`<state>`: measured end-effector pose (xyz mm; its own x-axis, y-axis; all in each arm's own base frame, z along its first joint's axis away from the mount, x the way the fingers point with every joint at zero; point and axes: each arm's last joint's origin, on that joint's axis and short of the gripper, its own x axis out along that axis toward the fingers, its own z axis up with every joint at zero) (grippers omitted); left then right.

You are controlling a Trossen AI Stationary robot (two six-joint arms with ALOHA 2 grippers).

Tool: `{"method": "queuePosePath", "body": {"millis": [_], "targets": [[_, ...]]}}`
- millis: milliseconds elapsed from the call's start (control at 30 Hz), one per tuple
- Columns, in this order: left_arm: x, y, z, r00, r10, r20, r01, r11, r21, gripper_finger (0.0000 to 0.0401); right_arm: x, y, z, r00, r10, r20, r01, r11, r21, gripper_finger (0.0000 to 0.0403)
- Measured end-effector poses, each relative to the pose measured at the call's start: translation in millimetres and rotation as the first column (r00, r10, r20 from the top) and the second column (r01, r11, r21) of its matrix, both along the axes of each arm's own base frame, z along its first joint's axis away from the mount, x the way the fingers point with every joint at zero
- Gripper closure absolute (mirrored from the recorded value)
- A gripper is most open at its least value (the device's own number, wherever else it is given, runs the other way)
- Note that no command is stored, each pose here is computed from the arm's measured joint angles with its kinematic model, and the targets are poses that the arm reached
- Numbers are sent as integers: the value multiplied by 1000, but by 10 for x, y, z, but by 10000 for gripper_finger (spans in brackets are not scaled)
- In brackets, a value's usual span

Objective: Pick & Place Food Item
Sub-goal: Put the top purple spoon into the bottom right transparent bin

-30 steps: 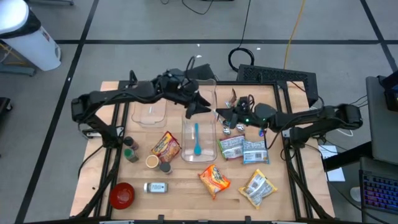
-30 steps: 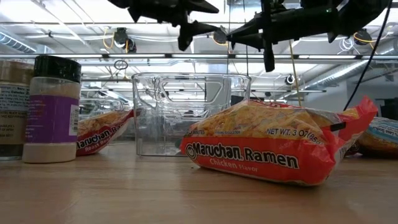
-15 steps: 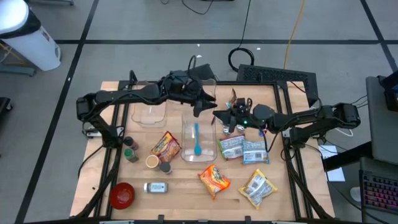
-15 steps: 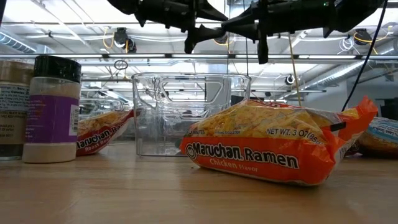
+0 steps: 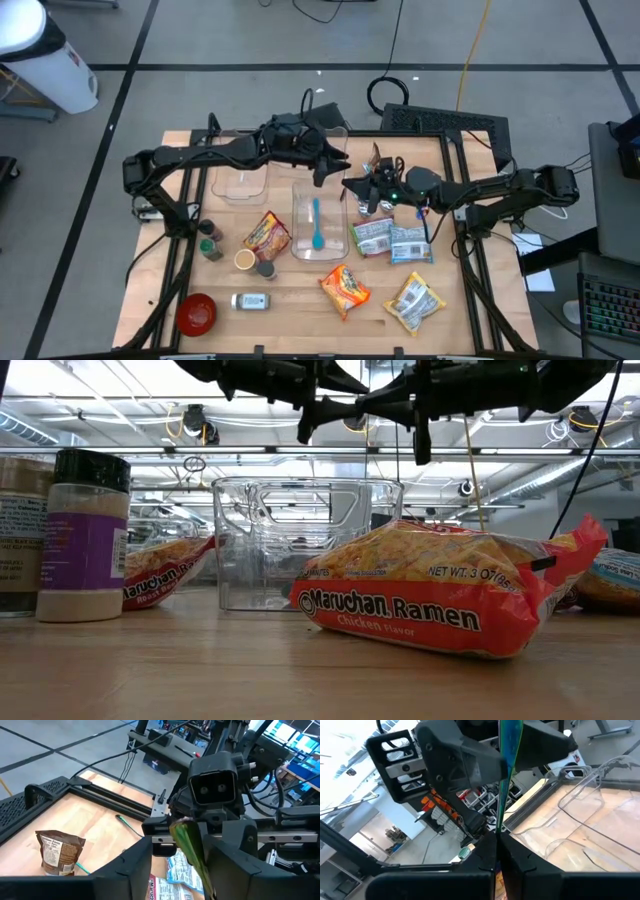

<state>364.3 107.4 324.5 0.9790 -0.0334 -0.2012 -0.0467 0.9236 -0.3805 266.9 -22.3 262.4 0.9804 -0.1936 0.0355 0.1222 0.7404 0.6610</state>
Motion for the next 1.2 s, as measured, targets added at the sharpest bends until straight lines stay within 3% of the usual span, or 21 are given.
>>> {"method": "queuePosePath", "body": {"millis": [333, 500, 733, 1033, 1200], "targets": [[14, -58, 1, 1000, -23, 0, 23, 999, -38, 363, 0, -2, -29, 1000, 1, -27, -1, 1000, -3, 402], [14, -63, -6, 1000, -21, -8, 20, 998, -63, 364, 1, 2, -31, 999, 16, -28, -16, 1000, 3, 402], [12, -81, -11, 1000, -10, -22, 8, 994, -112, 394, 0, 5, -14, 1000, 27, -7, -27, 1000, 7, 385], [3, -97, -17, 998, -49, -34, 43, 987, -157, 397, 1, 23, -2, 996, 84, 10, -84, 996, 22, 294], [-141, -105, 46, 995, -12, -102, -4, 988, -157, 397, -41, -62, 69, 997, 68, 45, -68, 998, 14, 240]]}}
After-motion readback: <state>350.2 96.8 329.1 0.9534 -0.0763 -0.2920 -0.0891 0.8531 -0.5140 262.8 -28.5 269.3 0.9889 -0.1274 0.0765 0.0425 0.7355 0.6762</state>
